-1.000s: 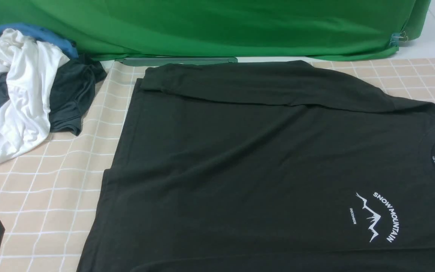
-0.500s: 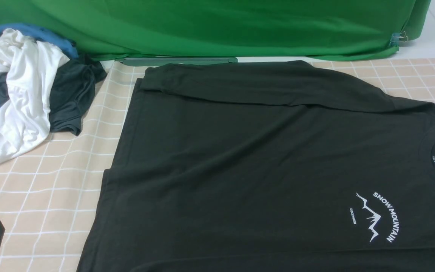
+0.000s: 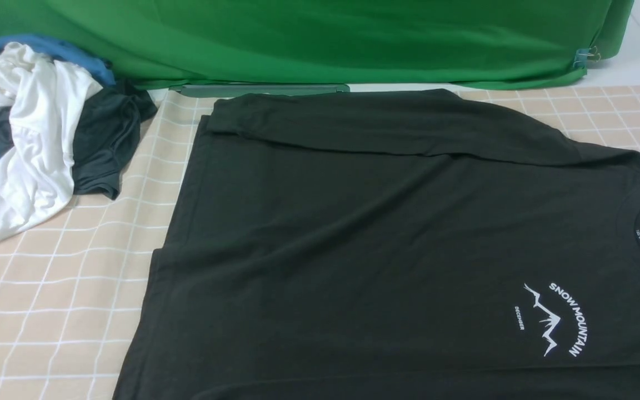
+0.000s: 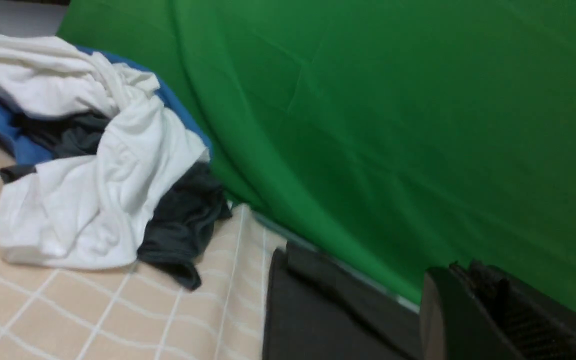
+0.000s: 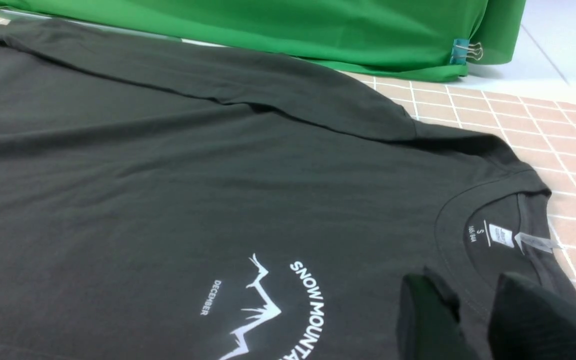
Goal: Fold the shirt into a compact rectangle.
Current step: 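Grasp the left edge of the dark T-shirt lying flat on the table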
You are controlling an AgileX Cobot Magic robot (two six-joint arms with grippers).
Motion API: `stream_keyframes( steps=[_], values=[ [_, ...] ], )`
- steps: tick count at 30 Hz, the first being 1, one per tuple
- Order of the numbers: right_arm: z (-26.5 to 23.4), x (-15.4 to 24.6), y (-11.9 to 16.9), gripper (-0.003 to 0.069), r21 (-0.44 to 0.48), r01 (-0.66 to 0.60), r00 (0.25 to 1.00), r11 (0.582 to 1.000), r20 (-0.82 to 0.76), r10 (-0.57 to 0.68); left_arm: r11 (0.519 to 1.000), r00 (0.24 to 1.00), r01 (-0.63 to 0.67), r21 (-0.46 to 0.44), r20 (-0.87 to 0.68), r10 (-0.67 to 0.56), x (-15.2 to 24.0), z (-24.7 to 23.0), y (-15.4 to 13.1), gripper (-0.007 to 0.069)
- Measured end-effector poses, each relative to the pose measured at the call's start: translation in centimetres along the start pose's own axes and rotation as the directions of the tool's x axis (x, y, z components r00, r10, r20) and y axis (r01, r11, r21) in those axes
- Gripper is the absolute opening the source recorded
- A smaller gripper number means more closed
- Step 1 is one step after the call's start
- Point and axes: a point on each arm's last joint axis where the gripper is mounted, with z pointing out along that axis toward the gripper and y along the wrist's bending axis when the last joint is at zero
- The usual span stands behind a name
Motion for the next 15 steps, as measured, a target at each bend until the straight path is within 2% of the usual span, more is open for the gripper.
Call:
stream_keyframes(
  steps=[4, 5, 8, 9, 10, 13, 15],
  values=[
    [0.0, -0.2, -0.1, 0.0237, 0.007, 0.004, 1.000, 1.000, 0.022, -0.004, 1.000, 0.995, 0.022, 0.007, 0.094, -0.022, -0.9, 0.0, 0.0, 0.0022],
    [0.0, -0.4, -0.1, 0.0237, 0.015, -0.005, 0.999, 1.000, 0.039, 0.004, 0.999, 0.987, 0.038, 0.014, 0.157, -0.040, -1.4, -0.1, -0.1, 0.0022],
    [-0.1, -1.4, -0.3, 0.0237, 0.013, -0.147, 0.978, 0.989, 0.153, 0.143, 0.989, 0.924, 0.125, 0.084, 0.353, -0.147, -3.3, -0.6, -0.3, 0.0022],
    [-0.2, -1.7, -0.4, 0.0237, -0.061, -0.176, 0.966, 0.983, 0.183, 0.184, 0.984, 0.911, 0.142, 0.111, 0.373, -0.174, -3.8, -0.7, -0.6, 0.0022],
    [-0.3, -2.1, -0.6, 0.0237, 0.000, -0.274, 0.934, 0.962, 0.240, 0.266, 0.980, 0.907, 0.133, 0.150, 0.380, -0.182, -4.6, -0.9, -1.3, 0.0022],
    [-0.6, -2.9, -1.0, 0.0237, -0.036, -0.410, 0.852, 0.911, 0.340, 0.397, 0.980, 0.947, 0.066, 0.189, 0.299, -0.122, -7.8, -0.9, -4.4, 0.0022],
    [-0.7, -3.4, -1.2, 0.0237, -0.059, -0.448, 0.814, 0.892, 0.384, 0.435, 0.993, 0.988, 0.017, 0.115, 0.151, -0.034, -9.6, 0.0, -6.0, 0.0022]
  ],
)
